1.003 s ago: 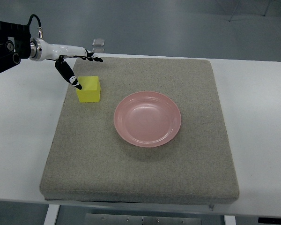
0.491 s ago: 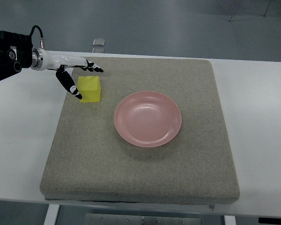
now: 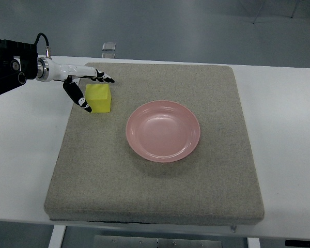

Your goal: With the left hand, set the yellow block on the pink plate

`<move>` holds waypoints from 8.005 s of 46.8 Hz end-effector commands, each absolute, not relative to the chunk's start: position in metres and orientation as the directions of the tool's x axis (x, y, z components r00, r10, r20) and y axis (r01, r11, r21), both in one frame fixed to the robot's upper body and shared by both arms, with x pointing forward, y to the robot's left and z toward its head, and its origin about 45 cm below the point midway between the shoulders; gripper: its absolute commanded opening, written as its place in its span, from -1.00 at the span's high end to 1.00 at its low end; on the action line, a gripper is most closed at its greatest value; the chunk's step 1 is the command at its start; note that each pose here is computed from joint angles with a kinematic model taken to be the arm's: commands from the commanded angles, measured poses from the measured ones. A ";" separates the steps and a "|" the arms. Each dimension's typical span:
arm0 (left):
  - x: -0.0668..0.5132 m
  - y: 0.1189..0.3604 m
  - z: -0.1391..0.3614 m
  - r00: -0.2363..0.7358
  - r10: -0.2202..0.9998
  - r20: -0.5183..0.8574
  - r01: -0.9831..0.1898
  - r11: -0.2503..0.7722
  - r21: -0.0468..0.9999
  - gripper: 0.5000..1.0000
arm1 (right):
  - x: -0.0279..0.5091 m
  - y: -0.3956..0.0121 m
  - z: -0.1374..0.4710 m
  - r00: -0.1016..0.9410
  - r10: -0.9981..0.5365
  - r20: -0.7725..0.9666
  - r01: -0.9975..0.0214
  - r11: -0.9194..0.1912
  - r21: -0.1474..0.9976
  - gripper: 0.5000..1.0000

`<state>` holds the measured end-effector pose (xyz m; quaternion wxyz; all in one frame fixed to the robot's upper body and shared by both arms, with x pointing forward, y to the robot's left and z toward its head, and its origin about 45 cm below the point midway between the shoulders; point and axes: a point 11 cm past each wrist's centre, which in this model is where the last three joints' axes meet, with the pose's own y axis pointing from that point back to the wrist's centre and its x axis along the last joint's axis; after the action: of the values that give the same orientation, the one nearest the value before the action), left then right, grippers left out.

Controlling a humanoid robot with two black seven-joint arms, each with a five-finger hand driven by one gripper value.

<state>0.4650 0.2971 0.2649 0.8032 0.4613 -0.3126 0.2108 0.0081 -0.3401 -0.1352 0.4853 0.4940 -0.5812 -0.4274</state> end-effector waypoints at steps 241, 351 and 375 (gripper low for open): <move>0.466 0.152 0.290 0.591 -0.192 0.783 -0.490 0.686 0.538 -0.89 | 0.008 -0.340 -0.135 -0.041 -0.989 0.141 -0.161 0.146 0.976 -0.69; 0.522 0.333 0.260 -0.012 0.952 -0.305 -0.998 -0.031 -0.056 -0.81 | 0.008 -0.340 -0.135 -0.041 -0.989 0.141 -0.159 0.146 0.976 -0.69; 0.521 0.343 0.257 -0.098 0.949 -0.301 -0.993 -0.114 -0.035 -0.86 | 0.008 -0.340 -0.135 -0.041 -0.989 0.143 -0.159 0.147 0.976 -0.69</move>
<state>0.5213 0.3429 0.2575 0.6597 -0.1261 0.0891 0.7355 0.0081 -0.3401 -0.1352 0.4855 0.4938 -0.5813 -0.4273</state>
